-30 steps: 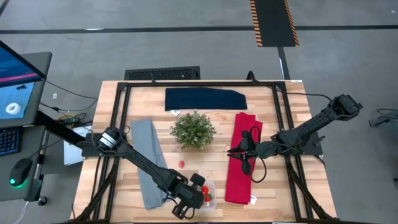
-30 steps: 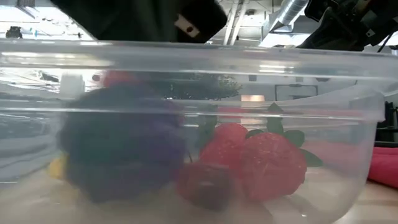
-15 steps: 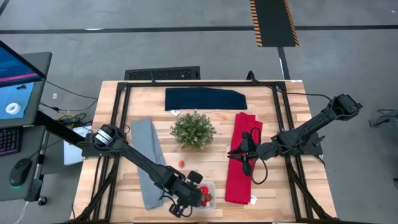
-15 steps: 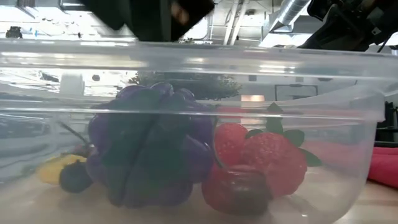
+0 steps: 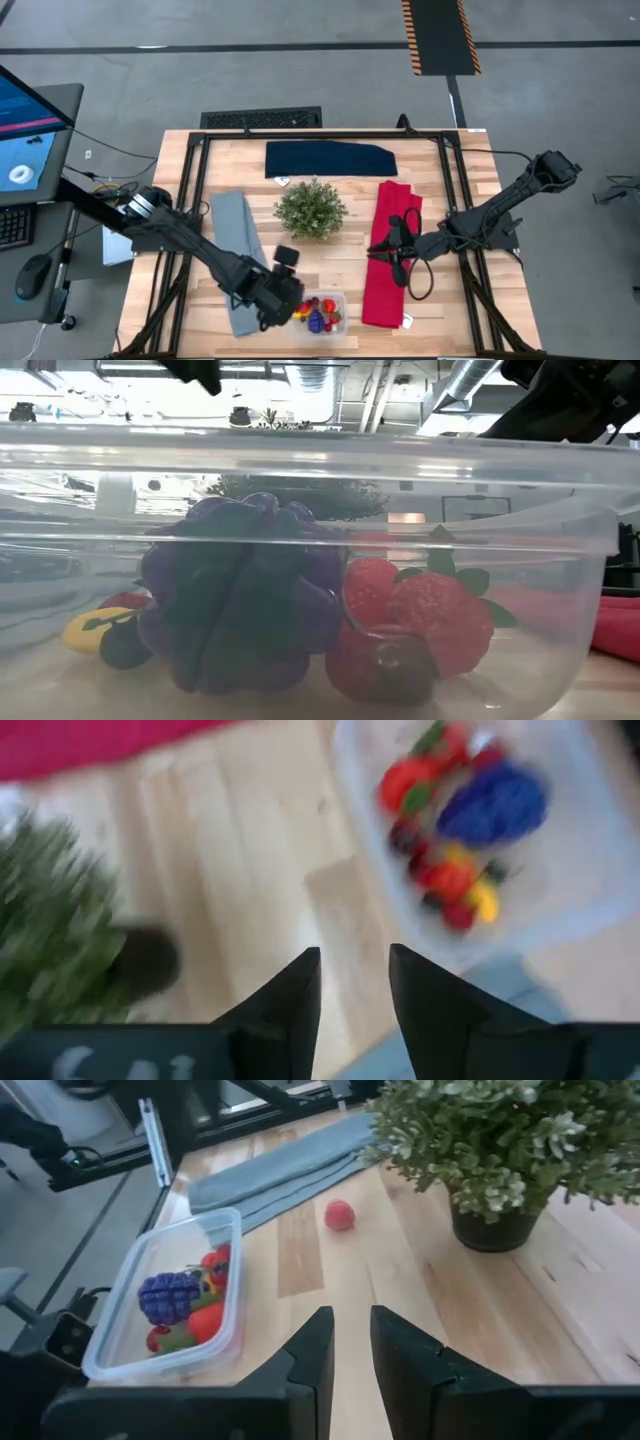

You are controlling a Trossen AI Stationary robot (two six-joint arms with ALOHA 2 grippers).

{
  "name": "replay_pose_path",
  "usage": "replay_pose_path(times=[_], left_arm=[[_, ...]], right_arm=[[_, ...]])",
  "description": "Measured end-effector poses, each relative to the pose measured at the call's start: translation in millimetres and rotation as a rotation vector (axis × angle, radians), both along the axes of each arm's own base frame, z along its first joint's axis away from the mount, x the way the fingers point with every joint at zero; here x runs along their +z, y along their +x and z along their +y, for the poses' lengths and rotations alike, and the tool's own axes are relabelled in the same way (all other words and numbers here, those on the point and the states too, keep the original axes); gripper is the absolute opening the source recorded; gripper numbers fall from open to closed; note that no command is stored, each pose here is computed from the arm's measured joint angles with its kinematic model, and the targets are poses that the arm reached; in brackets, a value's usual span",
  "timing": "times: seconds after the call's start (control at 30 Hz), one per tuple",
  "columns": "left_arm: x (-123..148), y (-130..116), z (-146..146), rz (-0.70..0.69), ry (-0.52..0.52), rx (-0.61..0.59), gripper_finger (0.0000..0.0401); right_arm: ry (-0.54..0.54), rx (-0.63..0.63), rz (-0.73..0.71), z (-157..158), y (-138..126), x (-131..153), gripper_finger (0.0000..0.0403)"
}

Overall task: Pick and placing Produce into tupperware
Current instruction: Put the bottom apricot into the transparent container

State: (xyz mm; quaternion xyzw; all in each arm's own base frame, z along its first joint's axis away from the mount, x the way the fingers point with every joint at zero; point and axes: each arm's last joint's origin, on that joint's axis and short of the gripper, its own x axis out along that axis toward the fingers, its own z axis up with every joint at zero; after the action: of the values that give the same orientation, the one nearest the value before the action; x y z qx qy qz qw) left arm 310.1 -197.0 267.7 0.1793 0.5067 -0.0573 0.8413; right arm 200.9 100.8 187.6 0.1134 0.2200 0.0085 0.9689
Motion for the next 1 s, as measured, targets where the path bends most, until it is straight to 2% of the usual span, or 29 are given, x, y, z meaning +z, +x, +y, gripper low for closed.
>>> replay_pose_path(times=[0.13, 0.23, 0.33, 0.47, 0.53, 0.63, 0.83, 1.0], left_arm=[[-3.1, -13.5, 6.4, 0.020, 0.064, 0.058, 0.0128], [-18.8, -19.5, 13.4, 0.069, 0.102, 0.099, 0.0156], [-37.8, -27.1, 23.7, 0.103, 0.207, 0.155, 0.0188], [-55.4, -37.5, 34.8, 0.080, 0.350, 0.235, 0.0209], [-60.5, -44.3, 34.8, 0.036, 0.368, 0.255, 0.0209], [-64.7, -54.6, 32.8, -0.037, 0.298, 0.295, 0.0208], [-58.5, -85.5, 24.4, -0.252, 0.082, 0.235, 0.0206], [-53.5, -110.8, 50.1, -0.387, -0.060, 0.268, 0.0206]], right_arm=[[0.005, 0.009, -0.008, 2.0, -0.5, 0.9, 0.0092], [0.007, 0.008, -0.013, 2.1, -0.3, 1.4, 0.0092], [0.013, 0.009, -0.024, 2.3, 0.2, 2.4, 0.0092], [0.015, 0.009, -0.030, 2.5, 0.4, 3.0, 0.0092], [0.016, 0.009, -0.031, 2.5, 0.4, 3.1, 0.0092], [0.014, 0.008, -0.029, 3.2, 1.7, 1.3, 0.0092], [-0.006, -0.008, 0.006, 3.7, 11.5, -12.8, 0.0092], [-0.005, -0.051, 0.011, -3.6, 21.8, -16.6, 0.0092]])
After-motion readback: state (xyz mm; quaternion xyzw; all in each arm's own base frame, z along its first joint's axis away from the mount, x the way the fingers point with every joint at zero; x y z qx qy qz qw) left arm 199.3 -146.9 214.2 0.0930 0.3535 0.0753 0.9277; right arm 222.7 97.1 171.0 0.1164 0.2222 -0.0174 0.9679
